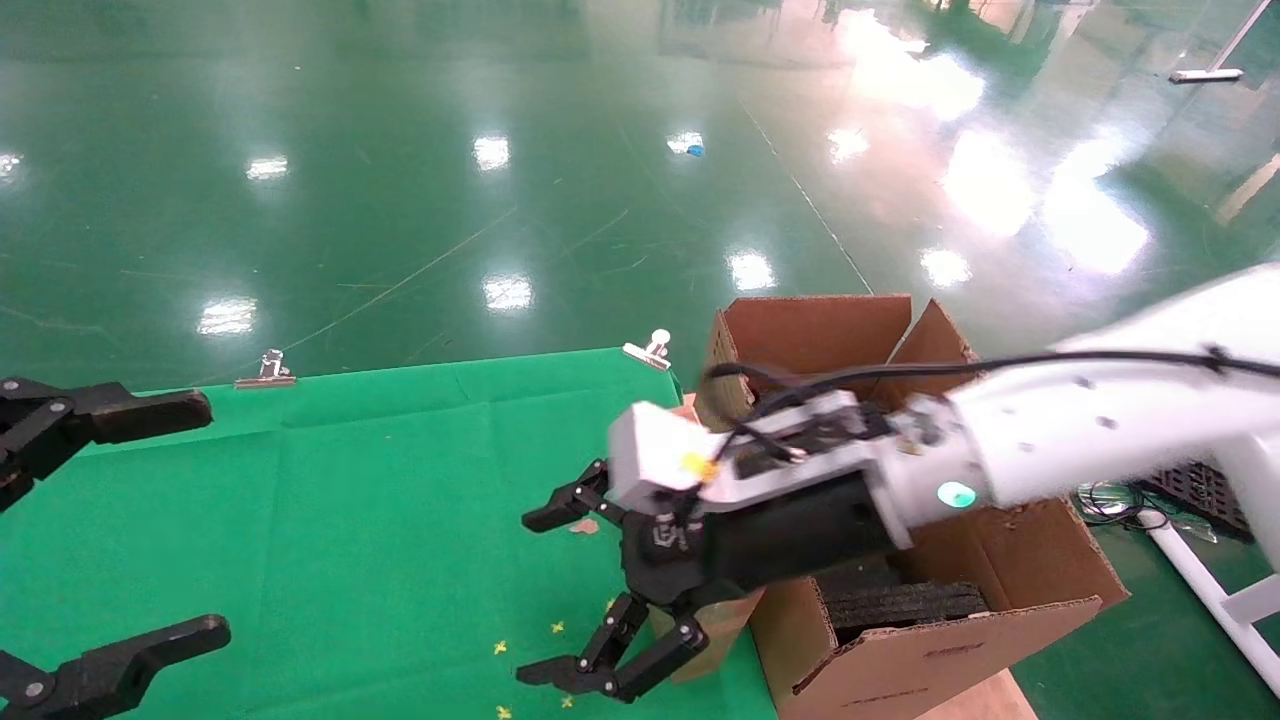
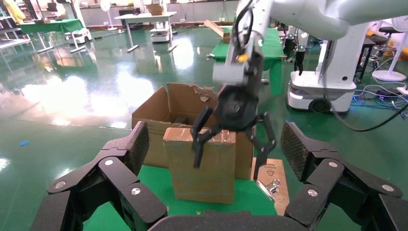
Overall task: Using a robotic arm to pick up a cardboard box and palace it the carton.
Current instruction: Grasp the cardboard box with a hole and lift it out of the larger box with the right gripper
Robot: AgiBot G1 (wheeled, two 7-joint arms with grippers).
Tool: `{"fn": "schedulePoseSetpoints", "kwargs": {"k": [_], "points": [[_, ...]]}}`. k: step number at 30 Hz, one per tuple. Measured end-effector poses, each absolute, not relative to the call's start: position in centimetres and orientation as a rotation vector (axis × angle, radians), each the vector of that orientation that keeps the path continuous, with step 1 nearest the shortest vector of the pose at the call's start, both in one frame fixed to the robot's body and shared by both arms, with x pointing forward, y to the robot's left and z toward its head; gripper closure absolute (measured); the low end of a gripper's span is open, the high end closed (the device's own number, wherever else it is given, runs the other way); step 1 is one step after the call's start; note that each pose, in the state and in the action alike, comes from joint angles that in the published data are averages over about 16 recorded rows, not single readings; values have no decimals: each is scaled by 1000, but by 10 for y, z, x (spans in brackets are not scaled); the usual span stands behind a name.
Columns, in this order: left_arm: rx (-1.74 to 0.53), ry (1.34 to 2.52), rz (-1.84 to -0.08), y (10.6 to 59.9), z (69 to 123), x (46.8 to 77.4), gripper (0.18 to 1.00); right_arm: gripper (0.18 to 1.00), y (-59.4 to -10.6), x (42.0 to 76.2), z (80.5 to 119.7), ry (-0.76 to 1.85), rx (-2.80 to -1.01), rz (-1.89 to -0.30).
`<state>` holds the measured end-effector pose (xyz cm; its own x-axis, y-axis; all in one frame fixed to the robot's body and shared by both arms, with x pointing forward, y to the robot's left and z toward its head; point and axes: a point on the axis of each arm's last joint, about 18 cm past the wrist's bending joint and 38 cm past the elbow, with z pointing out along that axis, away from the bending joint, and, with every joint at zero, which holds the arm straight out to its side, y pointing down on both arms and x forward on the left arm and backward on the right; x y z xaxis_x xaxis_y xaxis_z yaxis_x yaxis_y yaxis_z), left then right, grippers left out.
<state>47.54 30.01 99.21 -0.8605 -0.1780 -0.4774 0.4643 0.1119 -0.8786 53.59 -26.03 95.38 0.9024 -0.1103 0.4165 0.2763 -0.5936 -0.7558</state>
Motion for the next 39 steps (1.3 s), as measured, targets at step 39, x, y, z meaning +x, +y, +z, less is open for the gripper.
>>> {"fn": "schedulePoseSetpoints", "kwargs": {"k": [39], "points": [[277,1925,-1799,300,992,475,184,178,-268,567,1042,471,-2702,-713]]}}
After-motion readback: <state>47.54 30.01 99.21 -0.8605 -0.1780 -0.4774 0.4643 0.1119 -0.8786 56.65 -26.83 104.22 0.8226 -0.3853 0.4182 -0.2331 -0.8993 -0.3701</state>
